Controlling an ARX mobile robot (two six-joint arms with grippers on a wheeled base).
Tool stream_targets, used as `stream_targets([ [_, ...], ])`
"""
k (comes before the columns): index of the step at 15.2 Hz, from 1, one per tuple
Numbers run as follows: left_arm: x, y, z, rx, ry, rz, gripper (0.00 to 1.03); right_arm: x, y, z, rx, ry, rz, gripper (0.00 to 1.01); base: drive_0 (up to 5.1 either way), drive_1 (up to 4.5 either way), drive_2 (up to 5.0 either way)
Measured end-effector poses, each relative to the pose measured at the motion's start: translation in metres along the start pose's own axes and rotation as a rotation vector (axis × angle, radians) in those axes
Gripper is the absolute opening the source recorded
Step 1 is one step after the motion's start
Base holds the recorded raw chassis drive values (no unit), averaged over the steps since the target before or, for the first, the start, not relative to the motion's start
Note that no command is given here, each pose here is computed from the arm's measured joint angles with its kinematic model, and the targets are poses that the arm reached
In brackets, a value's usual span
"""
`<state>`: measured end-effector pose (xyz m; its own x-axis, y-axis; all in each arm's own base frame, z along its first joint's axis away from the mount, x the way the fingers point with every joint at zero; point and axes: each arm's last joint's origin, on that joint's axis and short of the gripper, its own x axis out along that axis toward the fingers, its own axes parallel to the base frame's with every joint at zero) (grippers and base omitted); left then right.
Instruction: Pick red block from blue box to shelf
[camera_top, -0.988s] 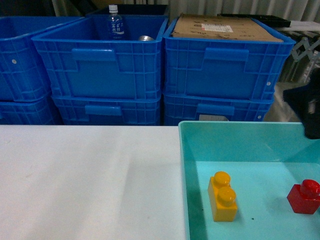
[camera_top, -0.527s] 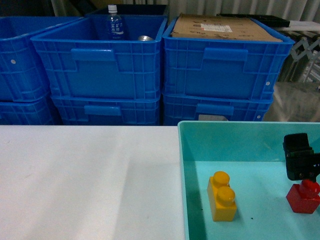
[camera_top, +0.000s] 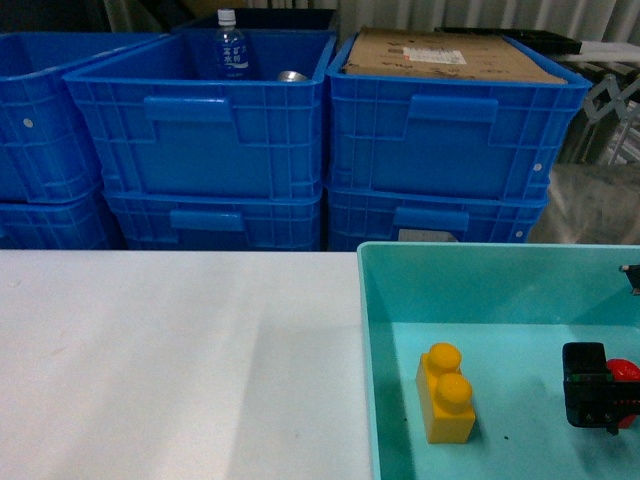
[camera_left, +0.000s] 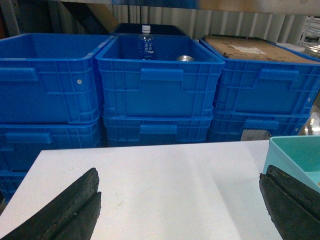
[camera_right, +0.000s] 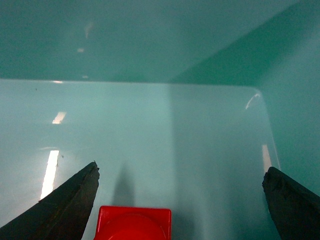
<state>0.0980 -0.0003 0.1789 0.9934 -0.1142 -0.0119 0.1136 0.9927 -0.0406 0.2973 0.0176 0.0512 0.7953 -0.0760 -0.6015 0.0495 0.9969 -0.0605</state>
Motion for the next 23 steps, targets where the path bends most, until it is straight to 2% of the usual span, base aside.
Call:
stream_targets([
  [2,0.0,0.0,0.0,0.0,-0.001,0.0,0.98,0.0,0.002,0.002,0.001,-0.024,-0.006,0.98,0.0,0.0,0.0],
  [4,0.0,0.0,0.0,0.0,0.0,0.0,0.98,0.005,0.002,-0.004,0.003,-0.018,-0.005,0.97,0.0,0.0,0.0],
  [6,0.0,0.0,0.0,0.0,0.0,0.0,0.98,0.009,0.0,-0.014,0.024,0.033,0.011,0.78,0.0,0.0,0.0],
  [7,0.0,0.0,0.0,0.0,-0.001,0.0,0.98,0.009,-0.003,-0.014,0.041,0.009,0.012,0.65,0.0,0.0,0.0],
  [10,0.0,0.0,0.0,0.0,0.0,0.0,0.98,0.008,-0.002,-0.016,0.044,-0.048,0.03,0.31,0.0,0.0,0.0],
  [12,0.0,0.0,0.0,0.0,0.0,0.0,0.98,-0.001,-0.002,-0.016,0.037,-0.023,0.075,0.29,0.0,0.0,0.0],
  [14,0.0,0.0,0.0,0.0,0.0,0.0,0.98,-0.017,-0.002,0.007,0.031,-0.04,0.123,0.29,0.0,0.0,0.0],
  [15,0.0,0.0,0.0,0.0,0.0,0.0,0.98,-0.027,-0.002,0.024,0.019,-0.079,0.146,0.29,0.0,0.0,0.0],
  [17,0.0,0.0,0.0,0.0,0.0,0.0,0.98,-0.061,-0.003,0.085,-0.018,-0.23,0.215,0.29,0.0,0.0,0.0],
  [18,0.0,0.0,0.0,0.0,0.0,0.0,0.98,-0.078,-0.005,0.103,-0.037,-0.283,0.242,0.29,0.0,0.0,0.0],
  [19,0.0,0.0,0.0,0.0,0.0,0.0,0.98,-0.094,-0.012,0.111,-0.045,-0.324,0.257,0.29,0.0,0.0,0.0],
  [20,0.0,0.0,0.0,0.0,0.0,0.0,0.98,-0.11,-0.025,0.114,-0.051,-0.423,0.205,0.29,0.0,0.0,0.0],
  [21,0.0,0.0,0.0,0.0,0.0,0.0,0.98,-0.129,-0.042,0.111,-0.073,-0.569,0.082,0.29,0.0,0.0,0.0],
  [22,0.0,0.0,0.0,0.0,0.0,0.0,0.98,-0.145,-0.053,0.103,-0.074,-0.7,-0.016,0.29,0.0,0.0,0.0],
  [23,0.0,0.0,0.0,0.0,0.0,0.0,0.98,-0.154,-0.055,0.096,-0.07,-0.768,-0.034,0.29,0.0,0.0,0.0],
])
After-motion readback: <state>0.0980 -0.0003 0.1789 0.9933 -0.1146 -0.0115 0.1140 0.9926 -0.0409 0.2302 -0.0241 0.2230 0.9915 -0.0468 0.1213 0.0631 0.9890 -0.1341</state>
